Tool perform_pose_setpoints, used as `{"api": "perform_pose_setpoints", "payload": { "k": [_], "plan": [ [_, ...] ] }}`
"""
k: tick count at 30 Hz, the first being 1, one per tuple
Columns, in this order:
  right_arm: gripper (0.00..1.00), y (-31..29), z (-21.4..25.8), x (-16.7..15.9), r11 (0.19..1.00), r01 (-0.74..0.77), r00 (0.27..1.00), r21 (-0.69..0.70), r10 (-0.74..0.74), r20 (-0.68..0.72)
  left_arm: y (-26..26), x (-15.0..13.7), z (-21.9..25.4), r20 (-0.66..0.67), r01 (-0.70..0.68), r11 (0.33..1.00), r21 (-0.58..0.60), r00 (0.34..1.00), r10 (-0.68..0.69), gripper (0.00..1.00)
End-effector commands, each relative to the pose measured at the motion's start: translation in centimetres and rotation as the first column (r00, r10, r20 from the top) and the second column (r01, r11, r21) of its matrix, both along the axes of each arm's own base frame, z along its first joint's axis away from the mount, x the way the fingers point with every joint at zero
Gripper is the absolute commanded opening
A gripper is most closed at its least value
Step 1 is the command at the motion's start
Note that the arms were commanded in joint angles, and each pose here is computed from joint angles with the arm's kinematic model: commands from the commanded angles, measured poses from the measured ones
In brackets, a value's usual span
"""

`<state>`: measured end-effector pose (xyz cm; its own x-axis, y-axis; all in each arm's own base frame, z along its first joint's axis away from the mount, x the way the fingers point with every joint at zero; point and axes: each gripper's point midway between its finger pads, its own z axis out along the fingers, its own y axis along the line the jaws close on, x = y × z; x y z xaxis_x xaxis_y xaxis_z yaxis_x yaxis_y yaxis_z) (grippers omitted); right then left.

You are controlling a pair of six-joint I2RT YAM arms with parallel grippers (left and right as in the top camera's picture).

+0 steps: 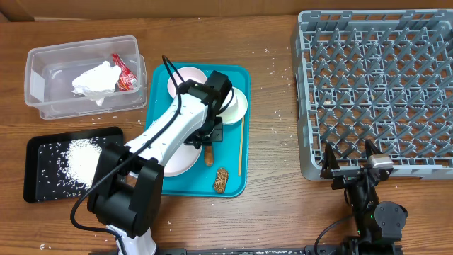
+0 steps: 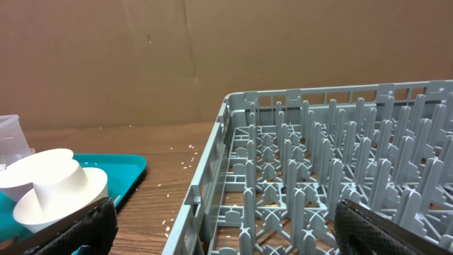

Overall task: Sort waste into correct bins and load items into the dishwasher
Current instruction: 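Lower the white plate onto the teal tray and release it, then reach the left gripper to the pink bowl rim and grasp it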

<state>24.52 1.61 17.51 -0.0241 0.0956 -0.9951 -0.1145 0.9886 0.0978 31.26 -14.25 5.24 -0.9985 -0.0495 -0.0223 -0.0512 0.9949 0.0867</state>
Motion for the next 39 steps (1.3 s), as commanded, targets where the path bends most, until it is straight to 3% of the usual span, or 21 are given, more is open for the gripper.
{"api": "perform_pose_setpoints", "payload": {
  "k": [1, 8, 11, 15, 39],
  "plan": [
    [1.0, -0.3, -0.4, 0.1, 1.0, 0.015, 1.0, -0.004, -0.015, -0.005, 1.0, -0.3, -1.2, 0.003, -0.038, 0.998, 0.044, 0.999, 0.038, 0.04],
    [1.0, -0.3, -0.4, 0.1, 1.0, 0.015, 1.0, -0.004, -0.015, -0.004, 0.5, -1.2, -2.6, -0.025, -0.04, 0.999, 0.004, 0.999, 0.04, 0.06],
    [1.0, -0.3, -0.4, 0.1, 1.0, 0.015, 1.0, -0.004, -0.015, -0.005, 0.7, -1.4, -2.8, -0.033, -0.04, 0.999, 0.009, 0.999, 0.04, 0.24],
    [1.0, -0.3, -0.4, 0.1, 1.0, 0.015, 1.0, -0.003, -0.015, -0.005, 0.7, -1.5, -2.8, -0.036, -0.039, 0.999, 0.009, 0.999, 0.04, 0.35],
    [1.0, -0.3, -0.4, 0.1, 1.0, 0.015, 1.0, -0.004, -0.015, -0.005, -3.9, -2.7, -2.9, -0.043, 0.052, 0.993, -0.104, 0.997, -0.057, 0.32]
  ]
}}
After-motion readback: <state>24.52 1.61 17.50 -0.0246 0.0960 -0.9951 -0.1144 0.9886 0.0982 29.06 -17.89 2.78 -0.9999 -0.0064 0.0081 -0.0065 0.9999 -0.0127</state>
